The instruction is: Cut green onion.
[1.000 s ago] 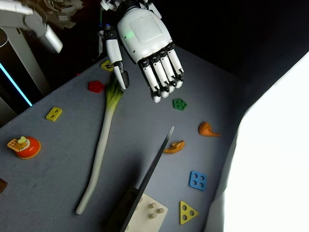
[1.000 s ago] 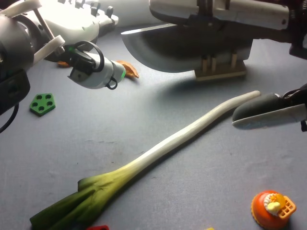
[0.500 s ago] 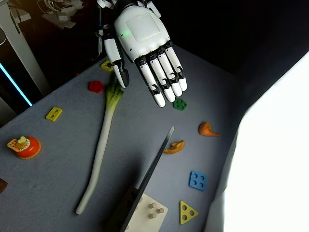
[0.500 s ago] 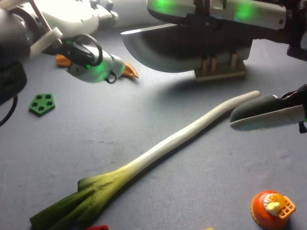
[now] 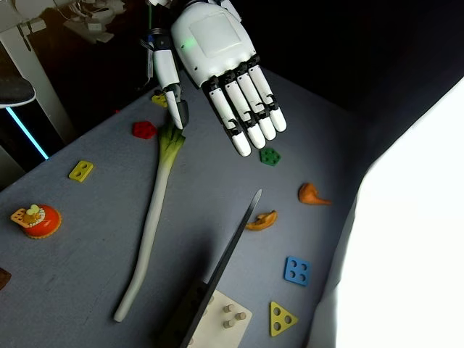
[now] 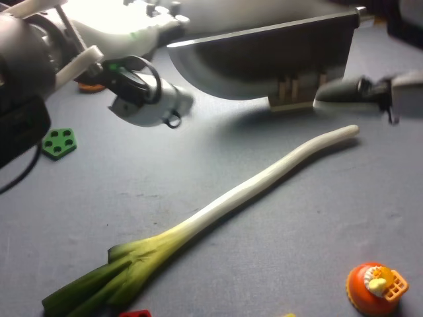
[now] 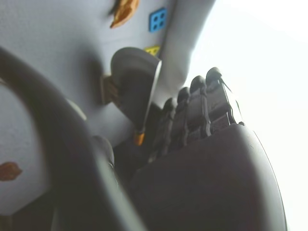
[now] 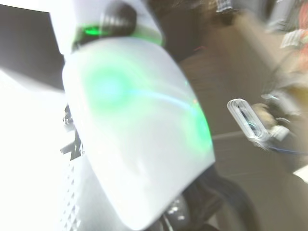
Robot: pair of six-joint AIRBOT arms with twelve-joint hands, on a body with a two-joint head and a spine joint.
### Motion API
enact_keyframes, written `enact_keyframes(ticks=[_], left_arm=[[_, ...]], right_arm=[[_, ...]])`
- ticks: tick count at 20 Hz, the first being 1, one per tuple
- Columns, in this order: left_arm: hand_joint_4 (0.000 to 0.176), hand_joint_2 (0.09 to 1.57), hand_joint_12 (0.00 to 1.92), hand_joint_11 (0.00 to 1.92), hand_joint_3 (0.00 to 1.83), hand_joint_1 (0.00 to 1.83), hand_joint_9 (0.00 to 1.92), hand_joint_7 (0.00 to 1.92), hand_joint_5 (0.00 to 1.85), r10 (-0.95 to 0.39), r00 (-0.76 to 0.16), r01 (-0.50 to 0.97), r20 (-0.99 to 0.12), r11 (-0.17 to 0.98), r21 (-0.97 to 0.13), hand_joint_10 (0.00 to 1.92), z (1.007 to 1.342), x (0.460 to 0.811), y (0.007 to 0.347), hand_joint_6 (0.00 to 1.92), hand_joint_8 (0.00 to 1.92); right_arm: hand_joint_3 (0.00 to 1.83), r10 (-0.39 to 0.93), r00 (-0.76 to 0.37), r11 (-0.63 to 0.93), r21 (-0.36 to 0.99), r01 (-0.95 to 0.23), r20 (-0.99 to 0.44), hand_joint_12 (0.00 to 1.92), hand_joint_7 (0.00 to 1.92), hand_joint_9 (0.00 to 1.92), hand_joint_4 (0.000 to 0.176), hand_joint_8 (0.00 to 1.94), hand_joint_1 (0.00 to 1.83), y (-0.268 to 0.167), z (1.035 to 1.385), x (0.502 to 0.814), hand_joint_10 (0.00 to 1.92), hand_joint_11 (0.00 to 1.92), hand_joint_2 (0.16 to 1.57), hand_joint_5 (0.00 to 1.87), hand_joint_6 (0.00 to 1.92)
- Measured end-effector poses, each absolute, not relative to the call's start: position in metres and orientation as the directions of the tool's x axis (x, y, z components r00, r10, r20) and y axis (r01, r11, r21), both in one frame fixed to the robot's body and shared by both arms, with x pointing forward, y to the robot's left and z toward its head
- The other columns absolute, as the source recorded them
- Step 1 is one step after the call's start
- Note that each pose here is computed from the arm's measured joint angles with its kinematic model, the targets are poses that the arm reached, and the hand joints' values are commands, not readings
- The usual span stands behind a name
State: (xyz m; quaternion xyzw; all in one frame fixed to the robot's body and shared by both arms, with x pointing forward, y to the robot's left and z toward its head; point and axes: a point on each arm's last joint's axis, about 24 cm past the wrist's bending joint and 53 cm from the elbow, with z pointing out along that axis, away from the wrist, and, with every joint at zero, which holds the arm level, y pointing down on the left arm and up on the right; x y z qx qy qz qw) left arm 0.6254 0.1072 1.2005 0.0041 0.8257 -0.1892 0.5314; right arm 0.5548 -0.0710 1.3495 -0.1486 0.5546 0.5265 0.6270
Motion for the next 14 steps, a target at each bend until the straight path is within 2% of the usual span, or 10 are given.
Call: enact_keyframes(ticks=[1,3,5,6,8,11,12,14], left_arm=[[0.013,1.32,0.02,0.03,0.0,0.28,0.04,0.06,0.03,-0.201,-0.438,0.192,-0.876,0.931,-0.309,0.01,1.199,0.629,0.108,0.01,0.01],[0.012,1.34,0.03,0.02,0.0,0.18,0.03,0.05,0.02,-0.204,-0.437,0.159,-0.876,0.941,-0.299,0.0,1.197,0.634,0.117,0.0,0.0],[0.003,1.34,0.2,0.0,0.0,0.18,0.02,0.04,0.04,-0.198,-0.427,0.151,-0.882,0.946,-0.285,0.0,1.197,0.636,0.121,0.0,0.0],[0.007,1.35,0.22,0.0,0.0,0.19,0.01,0.03,0.04,-0.196,-0.427,0.155,-0.883,0.946,-0.285,0.0,1.198,0.635,0.12,0.0,0.0],[0.009,1.35,0.29,0.0,0.0,0.15,0.03,0.04,0.05,-0.175,-0.417,0.179,-0.892,0.946,-0.269,0.01,1.199,0.631,0.115,0.0,0.0],[0.011,1.34,0.24,0.0,0.0,0.19,0.04,0.04,0.04,-0.174,-0.412,0.182,-0.894,0.946,-0.268,0.01,1.2,0.631,0.114,0.01,0.0],[0.009,1.35,0.27,0.0,0.0,0.19,0.05,0.04,0.05,-0.19,-0.414,0.154,-0.89,0.949,-0.274,0.01,1.199,0.632,0.119,0.01,0.0],[0.019,1.37,0.33,0.0,0.0,0.14,0.07,0.04,0.04,-0.192,-0.418,0.096,-0.888,0.963,-0.254,0.01,1.193,0.633,0.133,0.0,0.0]], right_arm=[[0.0,0.476,-0.14,0.513,0.403,-0.757,-0.868,0.0,0.0,0.0,0.022,0.0,1.17,-0.079,1.338,0.573,0.0,0.0,1.02,0.0,0.0],[0.0,0.432,-0.131,0.609,0.396,-0.687,-0.892,0.0,0.0,0.0,0.024,0.0,1.15,-0.087,1.322,0.587,0.0,0.0,1.03,0.0,0.0],[0.0,0.416,-0.122,0.652,0.389,-0.651,-0.901,0.0,0.0,0.0,0.024,0.0,1.18,-0.094,1.316,0.595,0.0,0.0,1.02,0.0,0.0],[0.0,0.412,-0.107,0.66,0.377,-0.649,-0.905,0.0,0.0,0.0,0.011,0.0,1.17,-0.094,1.317,0.594,0.0,0.0,1.02,0.0,0.0],[0.0,0.402,-0.095,0.674,0.365,-0.643,-0.911,0.0,0.0,0.0,0.015,0.0,1.12,-0.094,1.315,0.594,0.0,0.0,1.05,0.0,0.0],[0.0,0.43,-0.125,0.7,0.417,-0.58,-0.894,0.0,0.0,0.0,0.009,0.0,1.12,-0.112,1.298,0.61,0.0,0.0,1.06,0.0,0.0],[0.0,0.442,-0.166,0.729,0.461,-0.507,-0.882,0.0,0.0,0.0,0.009,0.0,1.14,-0.133,1.277,0.633,0.0,0.0,1.05,0.0,0.0],[0.0,0.472,-0.161,0.766,0.494,-0.411,-0.867,0.0,0.0,0.0,0.007,0.0,1.16,-0.173,1.266,0.664,0.0,0.0,1.05,0.0,0.0]])
